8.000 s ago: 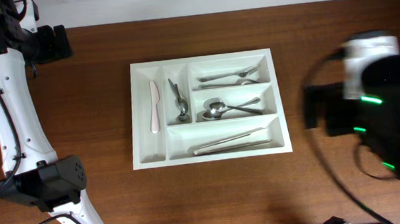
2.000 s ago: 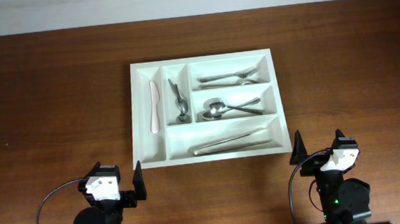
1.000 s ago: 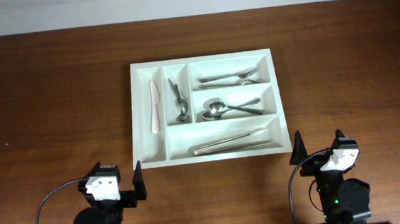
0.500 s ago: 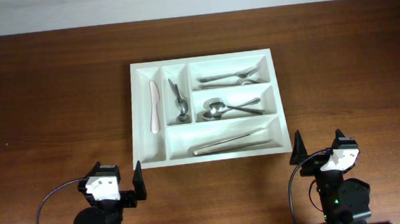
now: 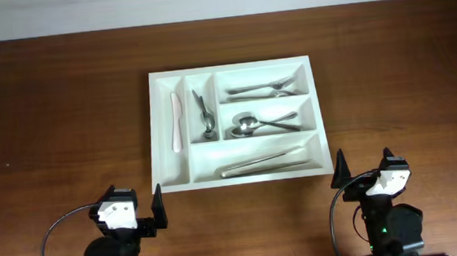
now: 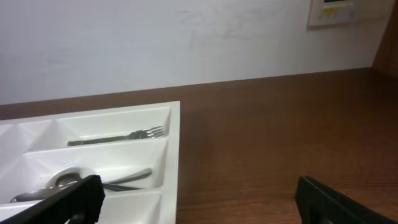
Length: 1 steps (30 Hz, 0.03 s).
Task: Pack container
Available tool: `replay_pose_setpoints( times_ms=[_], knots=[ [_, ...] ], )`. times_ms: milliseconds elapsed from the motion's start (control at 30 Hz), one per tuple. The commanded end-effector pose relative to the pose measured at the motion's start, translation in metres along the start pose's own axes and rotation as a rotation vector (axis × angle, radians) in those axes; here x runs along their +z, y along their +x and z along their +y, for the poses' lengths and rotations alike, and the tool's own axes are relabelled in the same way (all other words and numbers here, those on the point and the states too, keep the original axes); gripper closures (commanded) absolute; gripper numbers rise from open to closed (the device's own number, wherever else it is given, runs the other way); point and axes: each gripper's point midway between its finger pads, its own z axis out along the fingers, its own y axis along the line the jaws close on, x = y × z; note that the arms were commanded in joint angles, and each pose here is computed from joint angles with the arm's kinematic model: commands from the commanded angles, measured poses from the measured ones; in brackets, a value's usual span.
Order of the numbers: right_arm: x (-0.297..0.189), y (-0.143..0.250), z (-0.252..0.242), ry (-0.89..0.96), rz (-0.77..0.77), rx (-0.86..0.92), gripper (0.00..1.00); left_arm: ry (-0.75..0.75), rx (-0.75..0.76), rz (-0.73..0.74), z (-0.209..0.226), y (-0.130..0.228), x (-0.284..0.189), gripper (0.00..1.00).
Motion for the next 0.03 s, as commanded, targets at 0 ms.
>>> replay_pose_setpoints(
  times_ms=[0],
  knots=[
    [0.0004, 0.0025, -0.0012, 0.002, 0.001, 0.0, 0.01, -0.004, -0.004, -0.005, 0.0005, 0.0021, 0.001, 0.01]
  ],
)
